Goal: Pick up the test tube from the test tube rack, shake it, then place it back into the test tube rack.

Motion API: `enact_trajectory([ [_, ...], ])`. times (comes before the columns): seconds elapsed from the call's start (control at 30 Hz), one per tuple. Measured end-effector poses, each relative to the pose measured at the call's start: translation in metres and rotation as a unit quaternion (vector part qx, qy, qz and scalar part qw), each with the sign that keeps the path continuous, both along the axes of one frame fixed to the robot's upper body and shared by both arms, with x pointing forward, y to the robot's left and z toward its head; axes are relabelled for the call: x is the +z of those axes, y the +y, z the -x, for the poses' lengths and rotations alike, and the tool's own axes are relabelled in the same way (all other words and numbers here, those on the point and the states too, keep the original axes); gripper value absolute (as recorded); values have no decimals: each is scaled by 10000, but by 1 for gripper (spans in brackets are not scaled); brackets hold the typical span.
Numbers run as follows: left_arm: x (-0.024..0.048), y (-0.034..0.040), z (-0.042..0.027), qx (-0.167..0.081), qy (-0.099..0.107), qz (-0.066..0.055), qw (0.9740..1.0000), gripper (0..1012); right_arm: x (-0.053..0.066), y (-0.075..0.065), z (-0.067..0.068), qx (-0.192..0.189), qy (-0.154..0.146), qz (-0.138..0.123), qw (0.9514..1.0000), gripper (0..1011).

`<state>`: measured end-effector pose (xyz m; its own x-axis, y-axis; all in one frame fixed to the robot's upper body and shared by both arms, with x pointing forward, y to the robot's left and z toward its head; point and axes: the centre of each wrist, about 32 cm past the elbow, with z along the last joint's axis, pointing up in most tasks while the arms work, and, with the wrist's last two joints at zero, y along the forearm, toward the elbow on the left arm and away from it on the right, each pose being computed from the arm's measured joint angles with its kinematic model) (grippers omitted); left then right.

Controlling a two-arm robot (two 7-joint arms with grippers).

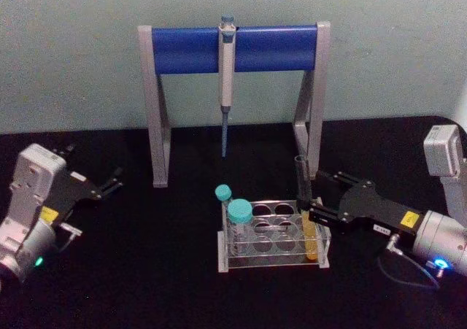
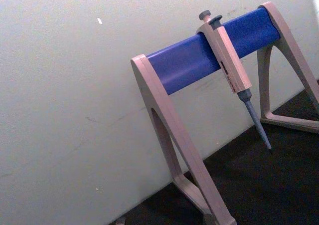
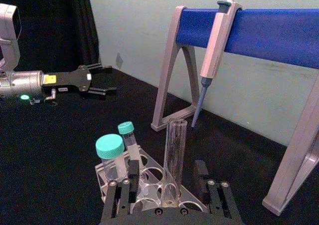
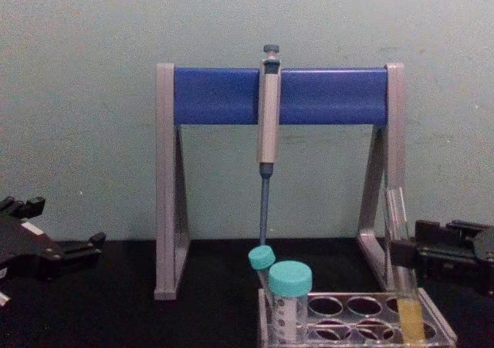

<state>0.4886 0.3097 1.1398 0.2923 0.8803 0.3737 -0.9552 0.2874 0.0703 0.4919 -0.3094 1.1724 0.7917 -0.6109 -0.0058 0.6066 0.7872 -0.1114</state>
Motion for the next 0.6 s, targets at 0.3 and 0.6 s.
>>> enact_trajectory([
  [0.3, 0, 0, 0, 0, 0, 0, 10000, 1001, 1, 0, 0, 0, -3, -3, 10000, 928],
  [0.6, 0, 0, 0, 0, 0, 0, 10000, 1001, 1, 0, 0, 0, -5, -7, 10000, 1000],
])
